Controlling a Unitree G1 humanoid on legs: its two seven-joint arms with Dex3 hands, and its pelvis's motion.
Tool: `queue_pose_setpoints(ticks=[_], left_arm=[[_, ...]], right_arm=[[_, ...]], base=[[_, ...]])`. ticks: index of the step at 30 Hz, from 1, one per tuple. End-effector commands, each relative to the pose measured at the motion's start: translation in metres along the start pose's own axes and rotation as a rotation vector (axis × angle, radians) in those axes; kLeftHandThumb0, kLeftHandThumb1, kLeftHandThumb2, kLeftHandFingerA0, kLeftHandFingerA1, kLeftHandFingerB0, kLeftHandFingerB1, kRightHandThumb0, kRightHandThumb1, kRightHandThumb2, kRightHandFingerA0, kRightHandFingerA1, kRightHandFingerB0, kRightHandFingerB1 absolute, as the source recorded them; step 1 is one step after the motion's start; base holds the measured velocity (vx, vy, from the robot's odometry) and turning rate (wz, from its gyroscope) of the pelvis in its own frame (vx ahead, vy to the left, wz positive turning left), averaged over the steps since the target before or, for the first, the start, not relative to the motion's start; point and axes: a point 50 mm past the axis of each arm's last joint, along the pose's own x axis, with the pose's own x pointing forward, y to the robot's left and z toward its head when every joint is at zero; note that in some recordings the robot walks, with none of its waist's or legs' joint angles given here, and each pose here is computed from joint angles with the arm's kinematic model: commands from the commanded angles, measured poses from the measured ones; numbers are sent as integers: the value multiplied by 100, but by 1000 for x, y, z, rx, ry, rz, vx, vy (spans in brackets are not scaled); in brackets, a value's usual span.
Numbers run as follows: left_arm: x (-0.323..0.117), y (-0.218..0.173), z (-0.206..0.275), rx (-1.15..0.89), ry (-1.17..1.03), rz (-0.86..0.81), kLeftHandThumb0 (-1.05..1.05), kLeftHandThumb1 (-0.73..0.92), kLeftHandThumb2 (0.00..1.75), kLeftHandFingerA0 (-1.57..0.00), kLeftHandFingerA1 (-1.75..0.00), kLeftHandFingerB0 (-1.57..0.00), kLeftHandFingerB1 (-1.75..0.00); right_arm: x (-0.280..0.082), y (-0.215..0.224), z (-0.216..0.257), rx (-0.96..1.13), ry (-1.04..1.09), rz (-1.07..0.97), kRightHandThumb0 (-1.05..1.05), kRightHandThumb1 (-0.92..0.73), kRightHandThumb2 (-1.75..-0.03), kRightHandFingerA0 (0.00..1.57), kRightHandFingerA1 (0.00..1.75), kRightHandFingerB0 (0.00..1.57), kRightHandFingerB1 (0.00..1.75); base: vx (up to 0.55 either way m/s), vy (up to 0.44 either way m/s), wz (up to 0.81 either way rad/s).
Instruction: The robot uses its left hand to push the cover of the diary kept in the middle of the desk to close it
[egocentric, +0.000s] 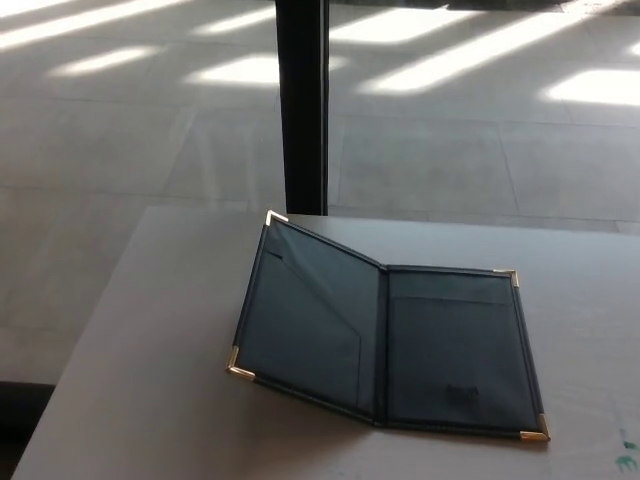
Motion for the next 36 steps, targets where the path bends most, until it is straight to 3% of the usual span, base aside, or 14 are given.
queue_pose_setpoints(ticks=[1, 3, 4, 12, 13, 16, 22, 23, 24, 32, 33, 34, 35, 36], left_arm=[[3, 23, 53, -712, 54, 289, -99, 70, 117, -44, -64, -34, -59], [3, 21, 62, -669, 24, 276, -99, 69, 116, -44, -63, -35, -58], [3, 21, 67, -679, 18, 277, -103, 92, 72, -46, -56, -36, -51], [6, 6, 117, -748, -65, 205, -98, 92, 78, -40, -57, -28, -48], [6, -4, 130, -757, -78, 190, -92, 78, 114, -30, -57, -26, -53], [5, -31, 149, -779, -102, 119, -93, 91, 80, -47, -65, -27, -47], [-9, -83, 160, -778, -67, 4, -98, 92, 82, -40, -58, -26, -49], [-12, -93, 159, -804, -49, -43, -95, 77, 114, -30, -60, -28, -56], [-13, -104, 155, -756, -33, -30, -96, 91, 79, -41, -56, -29, -48], [-55, -189, 80, -633, 238, -250, -89, 92, 76, -40, -54, -35, -46], [-60, -193, 74, -634, 259, -254, -92, 91, 79, -40, -54, -31, -45], [-66, -198, 66, -617, 272, -280, -79, 80, 124, -33, -61, -12, -48], [-72, -201, 59, -607, 299, -303, -77, 78, 123, -35, -62, -9, -47], [-77, -203, 52, -595, 324, -321, -96, 88, 89, -34, -53, -24, -44]], right_arm=[[-12, -36, 31, 436, -105, -12, -73, -92, -72, 51, 73, 57, 52], [-14, -37, 32, 427, -102, -12, -73, -92, -74, 51, 72, 55, 51], [-14, -37, 33, 428, -101, -12, -73, -92, -74, 51, 73, 55, 51], [-16, -39, 32, 433, -86, -12, -72, -92, -75, 52, 73, 56, 50], [-15, -38, 32, 431, -84, -10, -73, -92, -75, 51, 73, 56, 50], [-16, -37, 35, 430, -87, -2, -72, -92, -75, 50, 74, 55, 51], [-16, -35, 38, 443, -78, 1, -70, -92, -76, 51, 74, 55, 51], [-16, -34, 38, 449, -77, -5, -70, -92, -75, 51, 73, 56, 51], [-16, -33, 38, 448, -78, -4, -71, -92, -74, 51, 73, 55, 51], [-15, -32, 40, 451, -73, -1, -72, -92, -74, 52, 72, 57, 51], [-14, -30, 40, 452, -74, 6, -71, -92, -73, 51, 72, 58, 52], [-14, -30, 40, 452, -72, 10, -72, -92, -71, 52, 72, 58, 52], [-14, -30, 40, 439, -66, 10, -72, -92, -73, 52, 71, 58, 52], [-14, -30, 40, 425, -59, 16, -67, -81, -122, 47, 71, 48, 60]], base=[[0, 0, 0], [0, 0, 0], [0, 0, 0], [0, 0, 0], [0, 0, 0], [0, 0, 0], [0, 0, 0], [0, 0, 0], [0, 0, 0], [0, 0, 0], [0, 0, 0], [0, 0, 0], [0, 0, 0], [0, 0, 0]])
